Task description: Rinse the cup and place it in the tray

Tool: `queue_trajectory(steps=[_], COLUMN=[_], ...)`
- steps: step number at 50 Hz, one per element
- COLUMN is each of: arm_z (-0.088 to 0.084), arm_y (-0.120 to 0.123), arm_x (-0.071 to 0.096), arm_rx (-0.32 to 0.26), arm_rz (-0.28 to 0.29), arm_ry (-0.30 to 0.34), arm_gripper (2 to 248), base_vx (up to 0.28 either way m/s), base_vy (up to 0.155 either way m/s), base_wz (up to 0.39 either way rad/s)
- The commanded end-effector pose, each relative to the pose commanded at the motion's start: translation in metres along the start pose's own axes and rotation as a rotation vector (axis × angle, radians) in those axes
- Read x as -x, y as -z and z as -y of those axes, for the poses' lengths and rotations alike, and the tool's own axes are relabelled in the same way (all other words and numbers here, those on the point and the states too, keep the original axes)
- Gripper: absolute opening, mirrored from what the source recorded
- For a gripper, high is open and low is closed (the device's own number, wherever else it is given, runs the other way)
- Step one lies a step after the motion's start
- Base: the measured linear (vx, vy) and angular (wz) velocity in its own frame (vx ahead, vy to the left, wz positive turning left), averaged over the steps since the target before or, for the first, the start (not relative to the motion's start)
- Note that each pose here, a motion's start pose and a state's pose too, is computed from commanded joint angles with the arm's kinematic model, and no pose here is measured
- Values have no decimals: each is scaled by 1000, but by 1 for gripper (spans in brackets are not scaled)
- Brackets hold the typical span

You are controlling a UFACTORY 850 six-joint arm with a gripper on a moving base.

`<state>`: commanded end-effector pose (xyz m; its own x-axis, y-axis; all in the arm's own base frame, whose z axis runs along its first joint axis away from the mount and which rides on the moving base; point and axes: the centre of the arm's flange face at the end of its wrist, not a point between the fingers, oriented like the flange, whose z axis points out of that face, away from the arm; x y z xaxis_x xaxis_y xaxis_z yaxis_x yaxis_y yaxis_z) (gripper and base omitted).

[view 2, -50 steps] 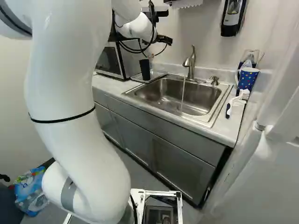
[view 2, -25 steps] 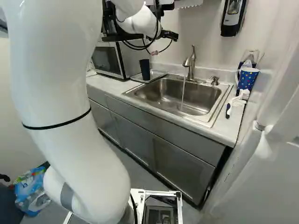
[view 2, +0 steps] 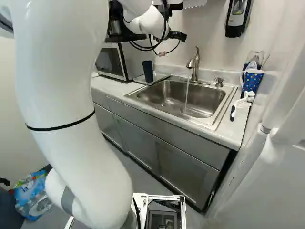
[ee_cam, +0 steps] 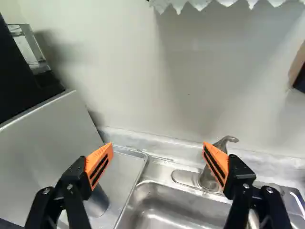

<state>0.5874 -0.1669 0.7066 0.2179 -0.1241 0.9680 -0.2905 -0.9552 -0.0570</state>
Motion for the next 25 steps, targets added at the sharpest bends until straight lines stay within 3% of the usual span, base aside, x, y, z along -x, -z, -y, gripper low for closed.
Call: queue_trajectory(steps=[25], arm_z=[-18], arm_y=[-17], arm_x=[-4], arm_rx=[27], arm_rz=[-6], arm_ry=[-7], arm_gripper=[247], base_vx=[0], base_vy=[0], base_wz=[0])
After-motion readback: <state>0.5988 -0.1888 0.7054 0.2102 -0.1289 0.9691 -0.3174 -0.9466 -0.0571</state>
